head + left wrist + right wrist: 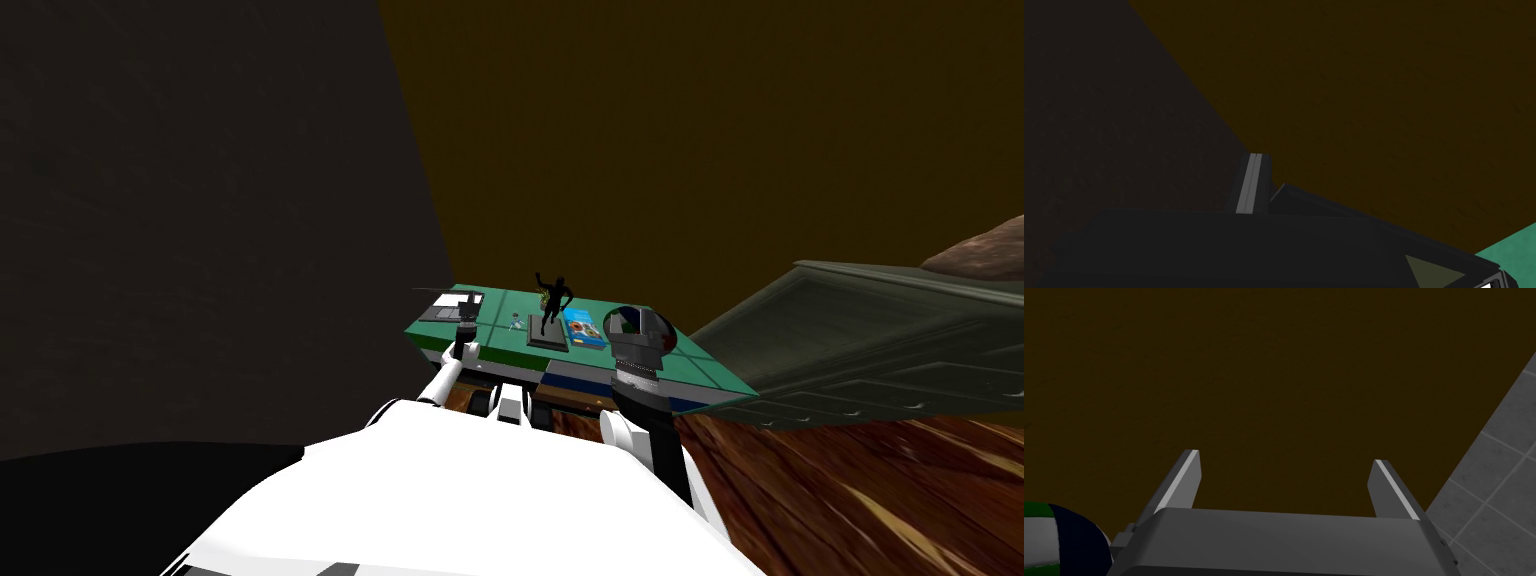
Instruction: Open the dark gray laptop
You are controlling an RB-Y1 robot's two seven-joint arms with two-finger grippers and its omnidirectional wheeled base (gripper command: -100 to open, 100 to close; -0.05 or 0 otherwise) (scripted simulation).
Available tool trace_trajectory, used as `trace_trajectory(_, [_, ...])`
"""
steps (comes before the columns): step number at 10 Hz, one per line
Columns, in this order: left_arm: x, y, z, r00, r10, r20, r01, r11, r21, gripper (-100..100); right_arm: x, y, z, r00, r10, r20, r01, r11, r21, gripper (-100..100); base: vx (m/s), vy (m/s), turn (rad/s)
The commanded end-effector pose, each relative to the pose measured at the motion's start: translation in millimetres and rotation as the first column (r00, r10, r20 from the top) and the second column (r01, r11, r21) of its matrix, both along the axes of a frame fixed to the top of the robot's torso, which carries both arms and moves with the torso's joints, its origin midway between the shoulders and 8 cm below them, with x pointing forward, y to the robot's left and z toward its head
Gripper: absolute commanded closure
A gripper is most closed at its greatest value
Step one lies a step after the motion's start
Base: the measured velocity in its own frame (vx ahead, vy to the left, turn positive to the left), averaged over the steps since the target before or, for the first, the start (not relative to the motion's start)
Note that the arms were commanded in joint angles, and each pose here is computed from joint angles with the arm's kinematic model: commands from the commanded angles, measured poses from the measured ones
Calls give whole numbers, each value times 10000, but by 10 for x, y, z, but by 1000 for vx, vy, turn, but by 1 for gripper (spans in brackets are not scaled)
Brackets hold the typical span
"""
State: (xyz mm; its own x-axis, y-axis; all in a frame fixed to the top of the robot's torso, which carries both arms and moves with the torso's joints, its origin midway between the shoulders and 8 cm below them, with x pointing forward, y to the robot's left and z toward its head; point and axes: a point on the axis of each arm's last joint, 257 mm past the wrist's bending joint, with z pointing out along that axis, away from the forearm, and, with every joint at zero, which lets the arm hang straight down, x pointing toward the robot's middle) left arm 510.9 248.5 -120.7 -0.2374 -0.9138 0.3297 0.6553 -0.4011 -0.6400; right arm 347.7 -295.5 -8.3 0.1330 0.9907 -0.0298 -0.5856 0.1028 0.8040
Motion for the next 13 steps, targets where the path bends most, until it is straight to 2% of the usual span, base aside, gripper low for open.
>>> trace_trajectory(1, [-26, 5, 6, 10000, 8, 86, -8, 10000, 7, 100, 0, 0, 0, 10000, 0, 0, 0, 10000, 0, 0, 0, 0, 0])
trace_trajectory(6, [-26, 5, 6, 10000, 8, 86, -8, 10000, 7, 100, 0, 0, 0, 10000, 0, 0, 0, 10000, 0, 0, 0, 0, 0])
trace_trajectory(7, [85, -27, 122, 9999, -40, 112, 40, 10000, 5, -100, 0, 0, 0, 10000, 0, 0, 0, 10000, 0, 0, -38, 0, 33])
trace_trajectory(13, [392, -119, 454, 9998, -177, 112, 177, 9998, 18, -100, 0, 0, 0, 10000, 0, 1, 0, 10000, 0, 0, -50, 3, 24])
